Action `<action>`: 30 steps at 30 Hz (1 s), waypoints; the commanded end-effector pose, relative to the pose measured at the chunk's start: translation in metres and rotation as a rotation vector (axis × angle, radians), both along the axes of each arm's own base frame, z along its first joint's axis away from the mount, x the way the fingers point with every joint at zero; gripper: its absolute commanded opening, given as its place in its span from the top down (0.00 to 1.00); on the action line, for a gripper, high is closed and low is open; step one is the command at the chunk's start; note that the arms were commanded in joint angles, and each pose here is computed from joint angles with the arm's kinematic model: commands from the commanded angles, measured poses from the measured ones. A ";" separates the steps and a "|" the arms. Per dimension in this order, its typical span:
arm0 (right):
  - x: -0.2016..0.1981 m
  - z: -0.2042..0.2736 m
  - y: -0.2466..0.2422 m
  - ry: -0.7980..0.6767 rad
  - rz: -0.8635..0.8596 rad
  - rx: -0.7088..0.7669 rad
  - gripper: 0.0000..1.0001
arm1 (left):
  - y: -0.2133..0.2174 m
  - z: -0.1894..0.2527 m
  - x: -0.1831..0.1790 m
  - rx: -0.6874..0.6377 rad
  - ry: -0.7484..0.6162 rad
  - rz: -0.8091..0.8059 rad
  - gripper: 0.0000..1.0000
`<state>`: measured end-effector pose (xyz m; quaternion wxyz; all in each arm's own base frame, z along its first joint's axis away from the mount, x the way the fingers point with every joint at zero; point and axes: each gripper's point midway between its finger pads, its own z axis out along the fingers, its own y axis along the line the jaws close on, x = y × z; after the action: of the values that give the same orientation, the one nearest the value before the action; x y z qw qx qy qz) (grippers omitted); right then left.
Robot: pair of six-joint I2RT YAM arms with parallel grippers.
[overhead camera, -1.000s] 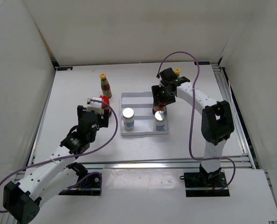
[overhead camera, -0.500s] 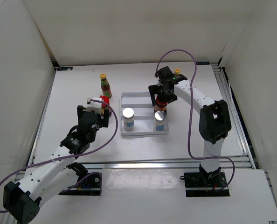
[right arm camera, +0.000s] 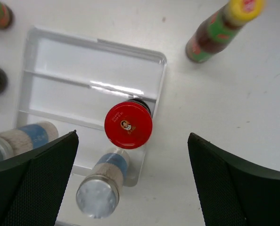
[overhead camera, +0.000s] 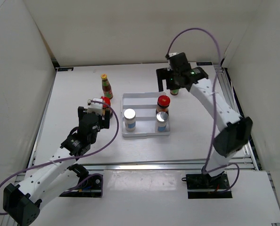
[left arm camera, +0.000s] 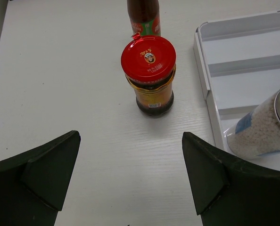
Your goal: Organize the condiment bottles
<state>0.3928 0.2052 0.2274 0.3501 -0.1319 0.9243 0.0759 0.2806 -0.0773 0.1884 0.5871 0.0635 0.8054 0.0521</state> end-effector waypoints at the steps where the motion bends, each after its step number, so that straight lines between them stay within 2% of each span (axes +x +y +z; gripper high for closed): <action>1: -0.013 0.087 -0.027 -0.192 -0.069 0.062 0.00 | -0.011 0.017 0.000 -0.058 -0.030 -0.051 0.00; 5: -0.039 0.104 -0.045 -0.208 -0.079 0.097 0.00 | -0.031 0.029 0.009 -0.120 0.005 -0.142 0.00; 6: -0.044 0.095 -0.047 -0.189 -0.079 0.087 0.00 | -0.026 0.025 0.018 -0.130 0.040 -0.118 0.00; 7: -0.048 0.093 -0.049 -0.186 -0.079 0.085 0.00 | -0.037 0.042 0.025 -0.192 0.029 -0.154 0.00; 9: -0.055 0.091 -0.055 -0.182 -0.083 0.089 0.00 | -0.044 0.038 0.041 -0.222 0.081 -0.180 0.00; 11: -0.058 0.081 -0.059 -0.159 -0.085 0.083 0.00 | -0.049 0.052 0.054 -0.237 0.076 -0.177 0.00; 17: -0.069 0.074 -0.064 -0.136 -0.074 0.102 0.00 | -0.049 0.031 0.093 -0.272 0.192 -0.156 0.00; 22: -0.076 0.071 -0.064 -0.118 -0.061 0.116 0.00 | -0.040 -0.003 0.107 -0.252 0.274 -0.073 0.00; 30: -0.084 0.072 -0.061 -0.102 -0.033 0.148 0.00 | -0.023 -0.028 0.120 -0.254 0.326 0.042 0.00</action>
<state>0.3175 0.1420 0.2954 0.4054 -0.0888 0.9027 0.1138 0.3967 -0.1101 0.1606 0.4556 0.0110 0.8881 -0.0604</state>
